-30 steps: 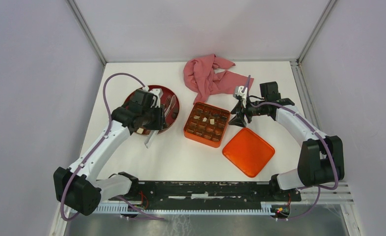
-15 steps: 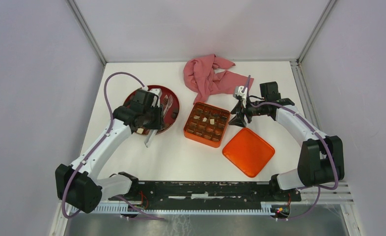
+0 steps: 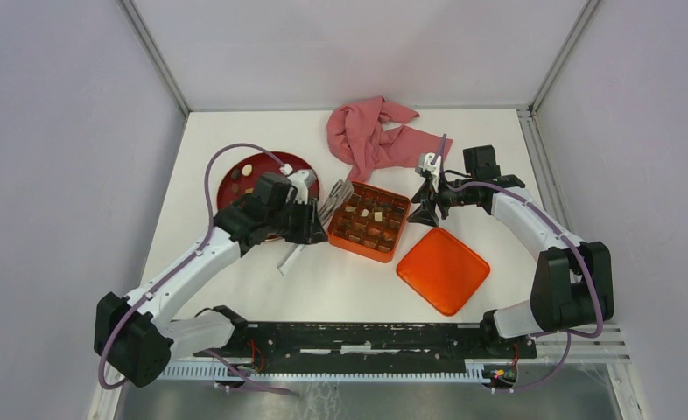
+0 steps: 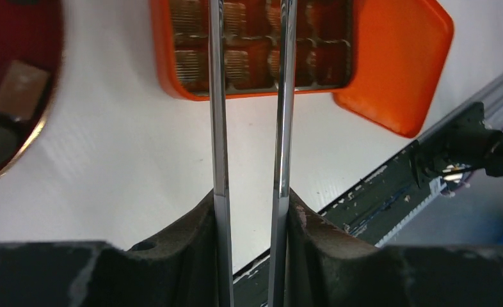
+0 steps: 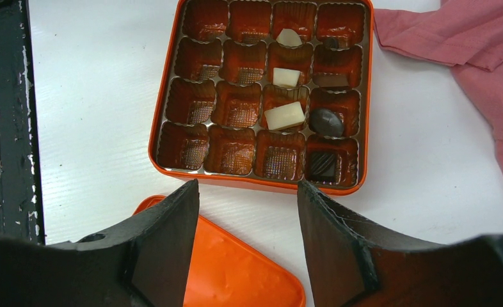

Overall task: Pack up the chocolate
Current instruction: Place the fake chocolate in the packing box, then pick up the packing box from the center of the board, then place the packing box at the center of the board.

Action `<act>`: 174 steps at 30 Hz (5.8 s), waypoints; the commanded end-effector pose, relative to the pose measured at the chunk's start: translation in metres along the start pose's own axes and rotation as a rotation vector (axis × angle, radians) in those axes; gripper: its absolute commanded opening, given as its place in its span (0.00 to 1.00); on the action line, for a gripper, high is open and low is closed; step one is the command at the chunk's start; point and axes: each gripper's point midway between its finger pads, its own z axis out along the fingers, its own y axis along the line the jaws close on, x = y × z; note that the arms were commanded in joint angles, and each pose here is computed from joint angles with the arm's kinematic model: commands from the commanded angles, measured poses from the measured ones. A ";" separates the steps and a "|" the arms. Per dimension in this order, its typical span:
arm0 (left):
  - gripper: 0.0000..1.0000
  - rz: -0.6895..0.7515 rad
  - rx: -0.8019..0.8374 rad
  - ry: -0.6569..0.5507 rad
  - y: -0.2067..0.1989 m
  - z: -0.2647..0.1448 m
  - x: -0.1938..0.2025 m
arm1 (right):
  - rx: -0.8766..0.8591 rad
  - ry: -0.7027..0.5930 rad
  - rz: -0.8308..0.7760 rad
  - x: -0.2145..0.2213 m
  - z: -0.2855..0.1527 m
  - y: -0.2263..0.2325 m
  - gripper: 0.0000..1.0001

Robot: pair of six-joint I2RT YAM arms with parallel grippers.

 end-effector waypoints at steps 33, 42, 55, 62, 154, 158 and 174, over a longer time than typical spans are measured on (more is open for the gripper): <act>0.27 0.207 0.030 0.136 -0.090 0.100 0.024 | 0.017 -0.031 -0.059 -0.018 -0.004 -0.008 0.65; 0.46 0.222 0.027 0.126 -0.094 0.099 0.024 | 0.016 -0.031 -0.059 -0.018 -0.004 -0.008 0.65; 0.33 0.212 0.057 0.003 -0.108 0.070 -0.001 | 0.017 -0.032 -0.061 -0.019 -0.005 -0.008 0.66; 0.29 0.182 -0.001 -0.102 -0.090 0.035 -0.008 | 0.049 -0.028 -0.066 -0.017 -0.006 -0.013 0.66; 0.35 0.145 -0.219 -0.356 -0.013 -0.028 -0.016 | 0.347 0.133 -0.161 -0.058 0.045 -0.127 0.00; 0.35 0.097 -0.188 -0.334 -0.002 -0.026 -0.018 | 0.294 0.167 -0.086 -0.028 0.063 -0.131 0.00; 0.35 -0.110 -0.338 -0.110 0.070 -0.022 -0.009 | 0.284 0.206 0.000 0.002 0.063 -0.134 0.32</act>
